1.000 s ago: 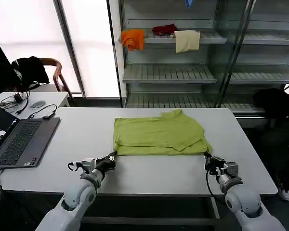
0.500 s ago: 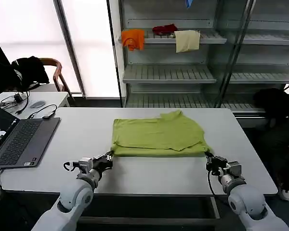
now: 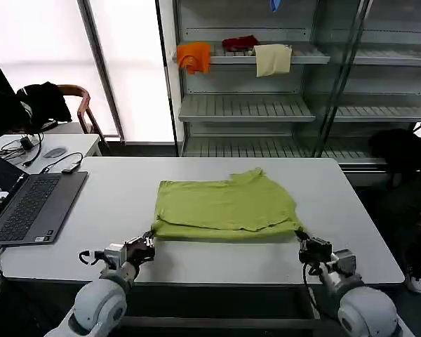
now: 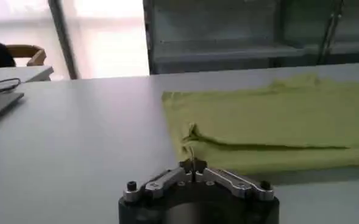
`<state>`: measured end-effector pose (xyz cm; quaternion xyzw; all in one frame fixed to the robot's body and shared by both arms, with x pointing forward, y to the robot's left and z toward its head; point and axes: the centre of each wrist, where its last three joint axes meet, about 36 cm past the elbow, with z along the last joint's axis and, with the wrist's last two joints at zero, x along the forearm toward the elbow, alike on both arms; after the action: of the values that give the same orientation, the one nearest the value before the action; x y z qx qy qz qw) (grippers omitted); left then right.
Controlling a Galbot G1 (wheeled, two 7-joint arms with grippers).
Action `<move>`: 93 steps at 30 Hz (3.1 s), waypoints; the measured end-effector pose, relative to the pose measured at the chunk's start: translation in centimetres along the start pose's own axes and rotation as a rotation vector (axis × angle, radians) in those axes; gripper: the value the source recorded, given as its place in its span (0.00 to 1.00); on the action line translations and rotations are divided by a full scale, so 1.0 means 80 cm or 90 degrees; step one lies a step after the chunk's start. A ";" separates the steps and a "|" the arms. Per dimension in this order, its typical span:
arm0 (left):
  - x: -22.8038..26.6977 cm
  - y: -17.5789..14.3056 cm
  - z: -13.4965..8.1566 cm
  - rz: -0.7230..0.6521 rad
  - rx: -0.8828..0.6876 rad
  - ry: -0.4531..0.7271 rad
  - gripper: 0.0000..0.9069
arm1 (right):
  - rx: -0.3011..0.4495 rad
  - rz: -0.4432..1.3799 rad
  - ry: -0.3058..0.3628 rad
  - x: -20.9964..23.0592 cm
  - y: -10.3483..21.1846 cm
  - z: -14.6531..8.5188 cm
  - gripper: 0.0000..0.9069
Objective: Fold and organize the clothes.
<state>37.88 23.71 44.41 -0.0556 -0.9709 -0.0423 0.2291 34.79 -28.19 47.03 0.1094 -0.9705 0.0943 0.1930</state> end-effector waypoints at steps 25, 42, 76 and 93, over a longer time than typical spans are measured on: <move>0.109 -0.026 0.044 -0.067 -0.014 0.030 0.10 | 0.015 -0.032 0.056 0.090 0.034 0.033 0.00; 0.131 -0.031 0.043 -0.089 -0.035 0.024 1.00 | 0.014 -0.027 0.078 0.111 0.035 0.031 1.00; -0.005 0.033 -0.069 0.070 0.010 -0.114 1.00 | -0.027 -0.082 -0.094 -0.113 -0.057 -0.082 1.00; -0.144 0.102 -0.082 0.002 0.004 -0.017 1.00 | 0.019 -0.086 0.004 -0.290 -0.037 -0.136 1.00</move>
<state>52.03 30.04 45.54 -0.0569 -0.9739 -0.0385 0.2164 60.29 -24.49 48.15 0.1770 -0.9588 0.0959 0.2002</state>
